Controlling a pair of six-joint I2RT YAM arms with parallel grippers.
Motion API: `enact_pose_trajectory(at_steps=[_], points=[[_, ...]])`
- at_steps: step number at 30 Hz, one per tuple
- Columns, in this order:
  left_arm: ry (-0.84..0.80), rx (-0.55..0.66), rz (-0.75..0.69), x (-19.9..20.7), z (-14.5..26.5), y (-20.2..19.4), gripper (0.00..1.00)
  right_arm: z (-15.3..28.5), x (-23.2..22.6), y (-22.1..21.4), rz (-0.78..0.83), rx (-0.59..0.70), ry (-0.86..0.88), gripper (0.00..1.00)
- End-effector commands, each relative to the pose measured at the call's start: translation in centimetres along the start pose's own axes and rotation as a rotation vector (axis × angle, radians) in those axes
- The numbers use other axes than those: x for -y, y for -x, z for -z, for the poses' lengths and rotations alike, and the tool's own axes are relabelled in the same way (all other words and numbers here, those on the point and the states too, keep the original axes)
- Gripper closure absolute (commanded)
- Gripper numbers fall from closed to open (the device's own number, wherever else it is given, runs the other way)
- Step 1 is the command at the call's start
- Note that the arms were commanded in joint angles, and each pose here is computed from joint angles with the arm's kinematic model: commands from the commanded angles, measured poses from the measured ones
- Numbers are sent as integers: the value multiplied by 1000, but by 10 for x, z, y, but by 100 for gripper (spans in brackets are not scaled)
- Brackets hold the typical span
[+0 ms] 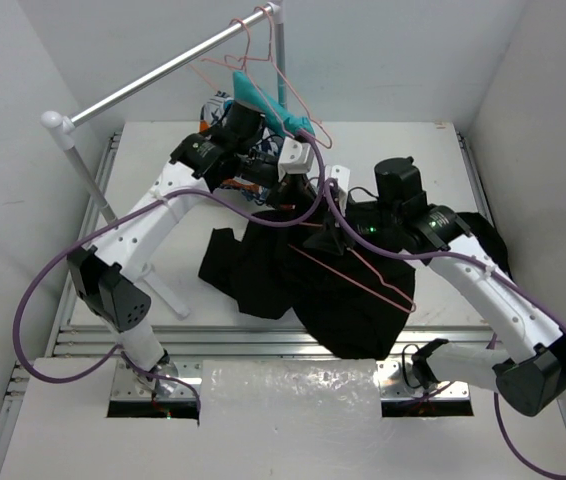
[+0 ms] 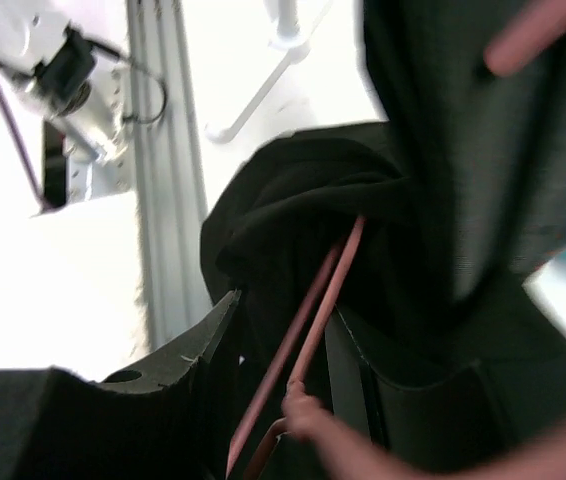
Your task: Place the shirt on the hanger
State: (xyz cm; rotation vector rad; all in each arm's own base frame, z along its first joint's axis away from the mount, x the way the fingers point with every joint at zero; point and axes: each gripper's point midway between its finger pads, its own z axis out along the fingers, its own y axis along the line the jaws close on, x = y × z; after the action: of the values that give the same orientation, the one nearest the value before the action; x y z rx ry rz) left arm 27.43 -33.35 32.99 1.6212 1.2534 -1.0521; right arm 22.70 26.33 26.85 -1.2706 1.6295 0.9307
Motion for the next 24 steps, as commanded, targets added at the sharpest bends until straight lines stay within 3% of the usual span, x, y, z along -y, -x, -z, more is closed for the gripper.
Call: enact_pose_trajectory(at_steps=[1,6,12,15,18,24], points=[[-113,140,-114,28,1,55,100,-5,12,30,77,130,-35,100],[-164,152,-33,49,-6,64,100,-9,29,10,66,128,-139,100],[-143,79,84,63,-16,21,99,-12,38,-46,49,91,-250,100],[-128,59,144,62,-26,14,68,-20,36,-59,33,121,-238,100],[-75,29,144,52,-25,8,49,-30,35,-81,10,104,-217,100],[52,-61,111,37,-14,-6,35,-40,23,-128,-49,38,-167,100]])
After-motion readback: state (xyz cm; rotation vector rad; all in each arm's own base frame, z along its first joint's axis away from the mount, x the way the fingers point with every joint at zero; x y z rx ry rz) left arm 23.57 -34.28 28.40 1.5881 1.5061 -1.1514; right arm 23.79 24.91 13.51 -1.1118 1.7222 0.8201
